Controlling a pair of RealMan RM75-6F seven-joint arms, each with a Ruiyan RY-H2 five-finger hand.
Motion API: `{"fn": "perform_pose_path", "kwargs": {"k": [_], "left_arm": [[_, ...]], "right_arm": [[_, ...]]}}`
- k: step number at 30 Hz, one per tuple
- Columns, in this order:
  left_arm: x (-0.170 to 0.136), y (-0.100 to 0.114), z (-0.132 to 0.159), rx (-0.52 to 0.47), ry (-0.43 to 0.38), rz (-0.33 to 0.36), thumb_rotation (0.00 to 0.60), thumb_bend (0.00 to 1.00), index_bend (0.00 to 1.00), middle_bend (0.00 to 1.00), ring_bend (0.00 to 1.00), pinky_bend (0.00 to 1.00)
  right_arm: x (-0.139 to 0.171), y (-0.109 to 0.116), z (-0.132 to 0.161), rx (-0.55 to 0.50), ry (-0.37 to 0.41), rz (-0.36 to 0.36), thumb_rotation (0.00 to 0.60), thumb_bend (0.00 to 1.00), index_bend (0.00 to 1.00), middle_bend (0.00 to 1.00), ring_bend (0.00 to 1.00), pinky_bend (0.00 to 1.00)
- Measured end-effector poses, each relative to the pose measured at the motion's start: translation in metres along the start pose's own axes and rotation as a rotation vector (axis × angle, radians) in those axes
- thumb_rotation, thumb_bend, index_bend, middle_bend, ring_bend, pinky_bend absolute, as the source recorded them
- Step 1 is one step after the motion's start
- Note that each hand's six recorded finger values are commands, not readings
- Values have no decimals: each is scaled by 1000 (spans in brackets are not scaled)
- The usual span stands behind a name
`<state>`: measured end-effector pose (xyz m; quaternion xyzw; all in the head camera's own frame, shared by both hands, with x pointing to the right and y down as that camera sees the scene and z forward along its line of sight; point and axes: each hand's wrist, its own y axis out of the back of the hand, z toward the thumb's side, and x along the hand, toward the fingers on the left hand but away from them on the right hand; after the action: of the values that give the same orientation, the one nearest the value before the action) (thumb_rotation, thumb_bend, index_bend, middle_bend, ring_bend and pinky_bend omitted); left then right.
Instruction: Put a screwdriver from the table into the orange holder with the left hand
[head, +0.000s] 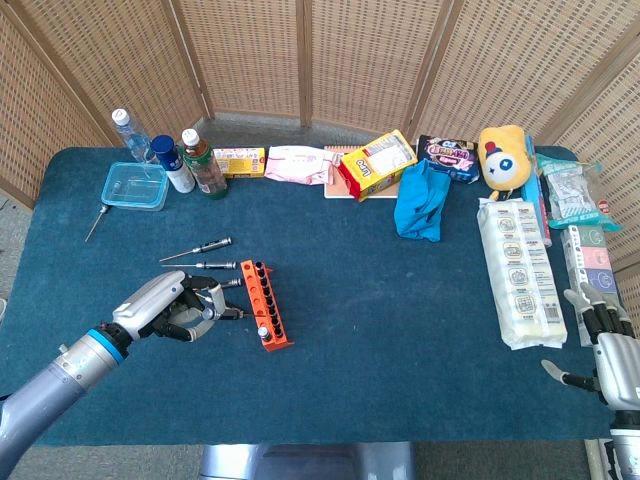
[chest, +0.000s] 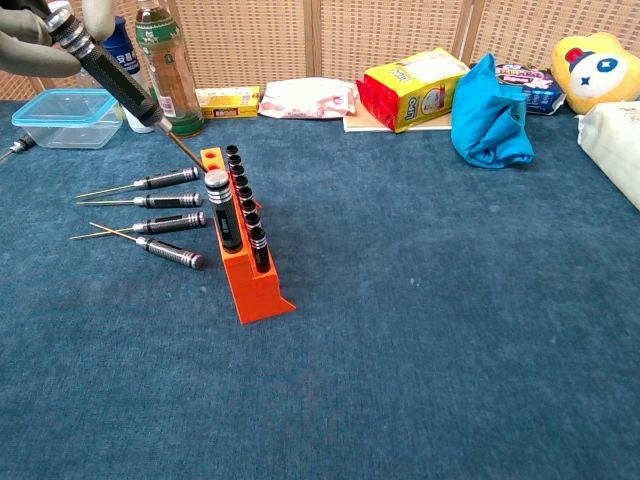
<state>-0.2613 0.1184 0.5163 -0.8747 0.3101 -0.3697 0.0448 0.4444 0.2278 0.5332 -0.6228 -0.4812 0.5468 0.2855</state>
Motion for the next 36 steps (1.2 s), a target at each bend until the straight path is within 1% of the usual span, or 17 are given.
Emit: {"fn": "perform_pose_path", "kwargs": {"k": [4, 10, 18, 28, 36], "left_arm": [[-1, 0, 0, -21, 9, -26, 600, 432, 591, 1000, 1000, 970], [-1, 2, -1, -36, 41, -47, 600, 433, 591, 1000, 1000, 970], [4, 8, -1, -32, 72, -40, 600, 432, 591, 1000, 1000, 970], [9, -3, -2, -25, 94, -67, 600, 432, 591, 1000, 1000, 970], [11, -3, 1, -5, 96, -55, 600, 433, 591, 1000, 1000, 970]], "right_arm": [[0, 0, 0, 0, 2, 0, 600, 93, 127, 43, 56, 6], [0, 0, 1, 1, 2, 2, 600, 94, 127, 43, 56, 6], [0, -1, 1, 3, 1, 3, 600, 93, 127, 43, 56, 6], [0, 0, 0, 1, 1, 1, 600, 93, 127, 43, 56, 6], [0, 1, 0, -1, 0, -1, 600, 94, 127, 43, 57, 6]]}}
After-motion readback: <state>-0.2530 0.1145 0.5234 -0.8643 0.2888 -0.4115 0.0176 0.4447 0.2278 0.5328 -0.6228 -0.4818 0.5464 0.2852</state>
